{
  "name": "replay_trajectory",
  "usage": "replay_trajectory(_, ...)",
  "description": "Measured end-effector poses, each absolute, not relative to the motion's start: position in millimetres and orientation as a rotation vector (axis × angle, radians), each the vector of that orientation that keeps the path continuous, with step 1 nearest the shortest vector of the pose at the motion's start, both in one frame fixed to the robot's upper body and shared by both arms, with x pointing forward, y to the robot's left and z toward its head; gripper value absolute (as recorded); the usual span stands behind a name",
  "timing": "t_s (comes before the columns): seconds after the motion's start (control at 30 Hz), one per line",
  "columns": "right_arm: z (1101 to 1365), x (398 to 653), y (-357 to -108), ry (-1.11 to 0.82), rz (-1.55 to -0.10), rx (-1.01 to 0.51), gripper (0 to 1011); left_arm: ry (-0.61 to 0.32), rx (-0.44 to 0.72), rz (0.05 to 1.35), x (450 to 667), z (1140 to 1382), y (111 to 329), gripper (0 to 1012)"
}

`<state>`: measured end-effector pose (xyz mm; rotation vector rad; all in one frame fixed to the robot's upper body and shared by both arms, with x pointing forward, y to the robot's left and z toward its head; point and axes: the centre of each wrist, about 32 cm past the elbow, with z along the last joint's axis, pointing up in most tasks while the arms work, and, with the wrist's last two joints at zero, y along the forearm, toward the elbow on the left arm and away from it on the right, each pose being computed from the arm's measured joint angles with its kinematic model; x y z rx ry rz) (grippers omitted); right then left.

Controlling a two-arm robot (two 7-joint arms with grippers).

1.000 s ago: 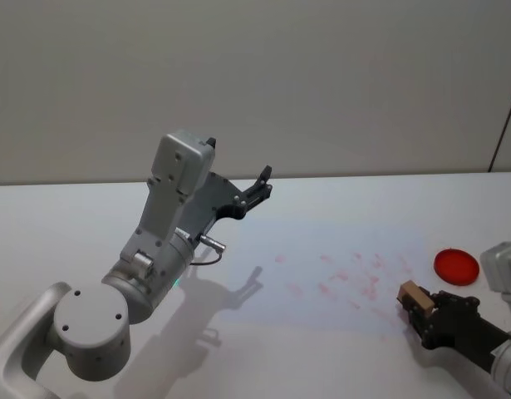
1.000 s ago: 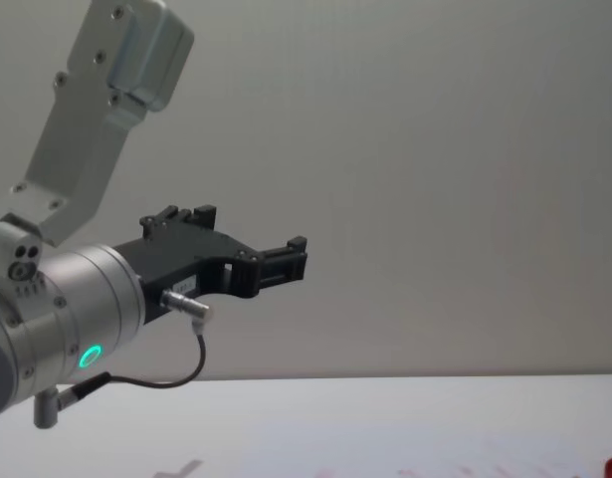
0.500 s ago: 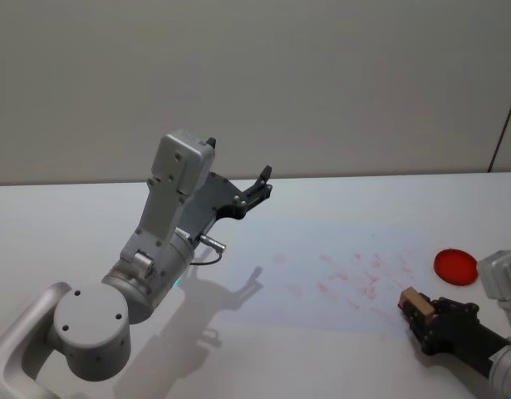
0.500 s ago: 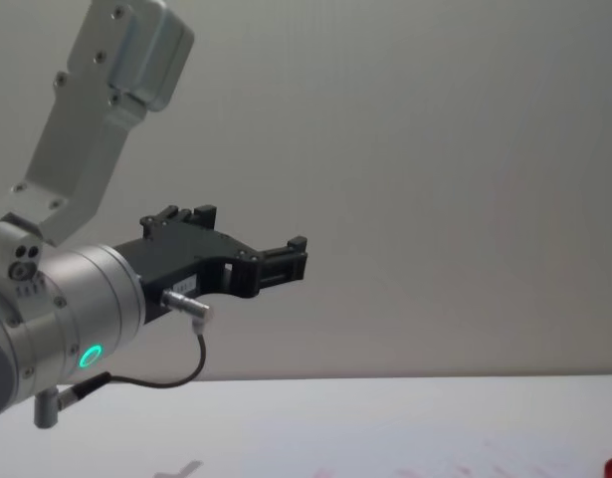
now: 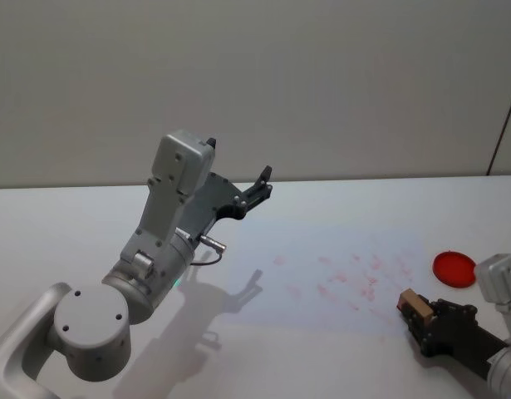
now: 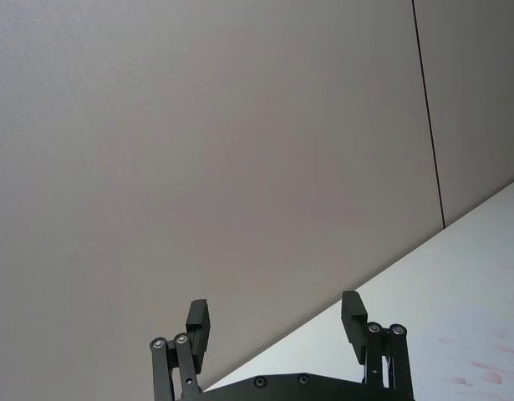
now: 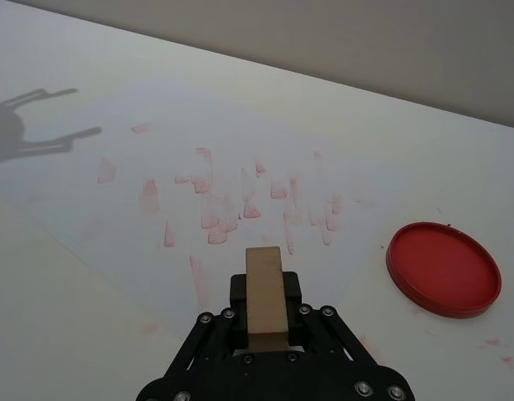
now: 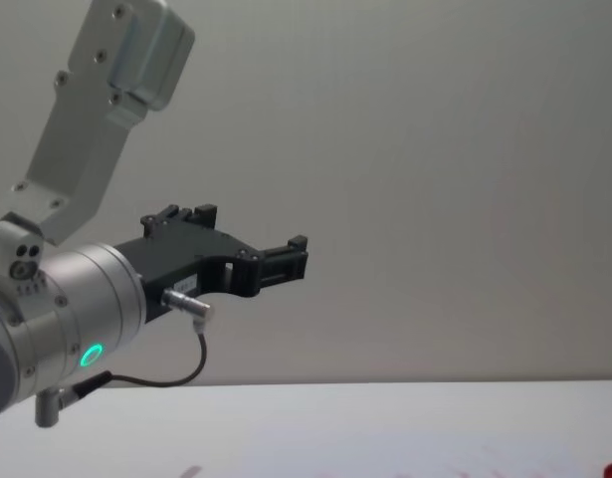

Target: Use the one hand to pick up the stamp and affix it onto the A4 paper.

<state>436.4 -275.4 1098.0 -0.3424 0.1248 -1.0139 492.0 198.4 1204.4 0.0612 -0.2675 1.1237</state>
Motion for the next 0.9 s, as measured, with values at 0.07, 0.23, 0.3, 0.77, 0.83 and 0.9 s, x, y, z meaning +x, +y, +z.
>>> replay_trajectory(0.07, 1097.1, 436.2, -275.4, 0.126, -1.013, -0.343, 220, -0.268, 0.061, 1.124, 492.0, 1204.4, 198.4, 1001)
replay_trajectory(0.23, 1096.3, 436.1, -275.1, 0.127, -1.012, -0.342, 220, -0.268, 0.061, 1.124, 492.0, 1204.4, 198.4, 1001)
replay_trajectory(0.3, 1096.2, 436.0, -274.9, 0.130, -1.012, -0.340, 220, -0.268, 0.061, 1.124, 492.0, 1204.4, 198.4, 1001)
replay_trajectory(0.77, 1108.3, 436.5, -267.0, 0.144, -0.996, -0.278, 220, -0.268, 0.061, 1.124, 492.0, 1204.4, 198.4, 1001)
replay_trajectory(0.83, 1113.3, 438.1, -266.1, 0.140, -0.997, -0.257, 220, -0.268, 0.061, 1.124, 492.0, 1204.4, 198.4, 1001)
replay_trajectory(0.9, 1119.2, 439.9, -265.1, 0.133, -0.998, -0.235, 220, -0.268, 0.061, 1.124, 492.0, 1204.4, 198.4, 1001)
